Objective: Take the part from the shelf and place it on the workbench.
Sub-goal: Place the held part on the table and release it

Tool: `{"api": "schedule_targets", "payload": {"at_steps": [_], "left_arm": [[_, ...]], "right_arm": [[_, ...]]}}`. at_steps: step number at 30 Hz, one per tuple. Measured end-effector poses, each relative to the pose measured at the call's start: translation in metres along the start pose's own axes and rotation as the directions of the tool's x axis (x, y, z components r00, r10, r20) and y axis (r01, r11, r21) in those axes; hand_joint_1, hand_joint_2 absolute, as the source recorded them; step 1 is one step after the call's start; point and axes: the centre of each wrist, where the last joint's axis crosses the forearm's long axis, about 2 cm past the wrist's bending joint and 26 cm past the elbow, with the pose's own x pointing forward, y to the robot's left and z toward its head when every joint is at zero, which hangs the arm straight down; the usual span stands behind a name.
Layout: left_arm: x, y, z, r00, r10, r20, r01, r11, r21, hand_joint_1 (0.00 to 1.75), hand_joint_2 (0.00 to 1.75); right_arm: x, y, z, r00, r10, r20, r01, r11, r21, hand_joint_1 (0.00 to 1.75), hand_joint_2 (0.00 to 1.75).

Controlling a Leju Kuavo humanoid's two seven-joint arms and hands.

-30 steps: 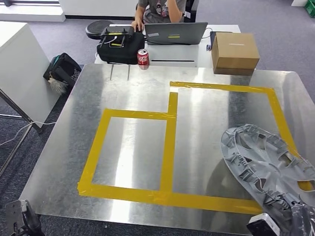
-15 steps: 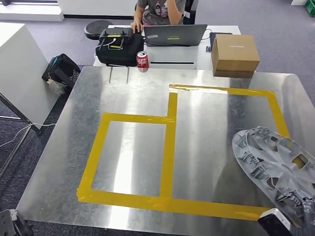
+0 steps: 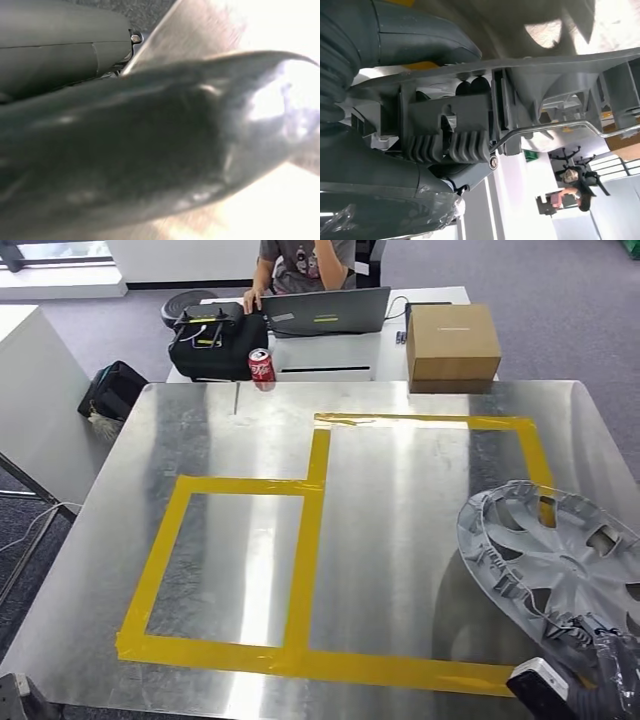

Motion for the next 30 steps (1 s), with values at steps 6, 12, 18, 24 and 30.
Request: {"api": "schedule_targets", "payload": {"at_steps": [6,12,18,24,30], "left_arm": [[0.000,0.001,-0.001,1.000,0.003,0.007,-0.003,1.000,0.007,0.00,0.00],[0.002,0.001,-0.003,1.000,0.006,0.022,-0.006,1.000,0.009,0.00,0.00],[0.001,-0.002,-0.001,1.000,0.011,0.018,-0.011,1.000,0.007,0.00,0.00],[-0.001,-0.002,0.000,1.000,0.011,0.008,-0.011,1.000,0.009,0.00,0.00],[-0.001,-0.001,-0.001,1.000,0.010,0.006,-0.011,1.000,0.013,0.00,0.00]], "right_arm": [[0.002,0.002,-0.004,1.000,-0.003,0.016,0.003,1.000,-0.012,1.75,1.75],[0.004,0.007,-0.007,1.000,-0.007,0.024,0.007,1.000,-0.007,1.75,1.75],[0.005,0.011,-0.005,1.000,-0.009,0.026,0.009,1.000,0.015,1.75,1.75],[0.007,0.015,-0.007,0.999,-0.015,0.040,0.015,1.000,0.007,1.75,1.75],[0.008,0.018,-0.010,0.998,-0.015,0.059,0.015,1.000,-0.006,1.75,1.75]]}}
